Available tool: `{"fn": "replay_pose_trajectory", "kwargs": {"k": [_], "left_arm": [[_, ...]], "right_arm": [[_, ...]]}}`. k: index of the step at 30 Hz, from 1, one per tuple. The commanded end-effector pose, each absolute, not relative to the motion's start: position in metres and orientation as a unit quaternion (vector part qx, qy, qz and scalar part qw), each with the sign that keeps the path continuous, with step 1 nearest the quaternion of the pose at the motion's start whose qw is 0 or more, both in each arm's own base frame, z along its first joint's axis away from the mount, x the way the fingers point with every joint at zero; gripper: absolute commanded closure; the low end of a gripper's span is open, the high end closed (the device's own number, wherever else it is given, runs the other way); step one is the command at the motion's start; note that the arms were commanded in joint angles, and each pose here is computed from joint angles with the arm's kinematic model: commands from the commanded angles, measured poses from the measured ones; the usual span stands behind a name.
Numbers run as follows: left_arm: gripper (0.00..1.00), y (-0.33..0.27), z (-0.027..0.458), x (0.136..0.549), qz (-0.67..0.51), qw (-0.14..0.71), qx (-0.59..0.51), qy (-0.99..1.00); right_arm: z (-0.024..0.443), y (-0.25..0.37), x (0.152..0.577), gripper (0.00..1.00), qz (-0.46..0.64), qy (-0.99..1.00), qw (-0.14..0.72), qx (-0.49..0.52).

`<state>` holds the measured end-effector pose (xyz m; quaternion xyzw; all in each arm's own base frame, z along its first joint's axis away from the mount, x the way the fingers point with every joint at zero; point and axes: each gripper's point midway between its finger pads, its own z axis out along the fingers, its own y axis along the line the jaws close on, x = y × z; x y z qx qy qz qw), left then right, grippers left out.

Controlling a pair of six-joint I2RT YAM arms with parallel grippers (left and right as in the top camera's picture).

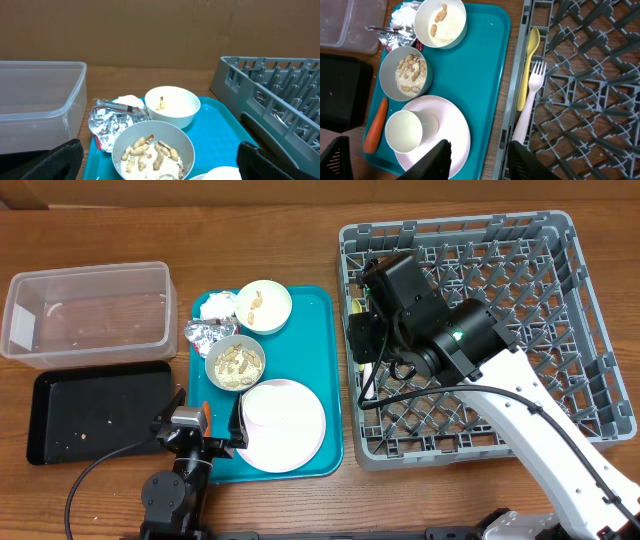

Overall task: Sort waste into correct bins and load items into the dishwasher rack
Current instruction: 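Carry the white fork into the rack beside the spoon and release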

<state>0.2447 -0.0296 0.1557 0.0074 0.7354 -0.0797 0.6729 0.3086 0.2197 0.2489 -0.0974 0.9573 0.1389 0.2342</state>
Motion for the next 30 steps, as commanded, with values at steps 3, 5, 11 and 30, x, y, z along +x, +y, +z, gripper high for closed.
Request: {"fn": "replay_pose_trajectory", "kwargs": {"k": [3, 5, 11, 30], "left_arm": [[0.0, -0.027, 0.156, 0.245, -0.081, 0.674, -0.002, 0.734], [0.0, -0.027, 0.156, 0.245, -0.081, 0.674, -0.002, 0.734], [0.0, -0.027, 0.156, 0.245, -0.081, 0.674, -0.001, 0.734], [0.0, -0.028, 0.157, 0.245, -0.081, 0.676, -0.001, 0.733]], "right_arm": [[0.26, 0.217, 0.309, 0.6, 0.144, 0.953, 0.25, -0.091], [0.26, 0.217, 0.309, 0.59, 0.144, 0.953, 0.25, -0.091], [0.259, 0.217, 0.308, 0.59, 0.143, 0.954, 0.249, -0.091], [0.34, 0.179, 0.256, 0.41, 0.201, 0.919, 0.331, -0.065]]}}
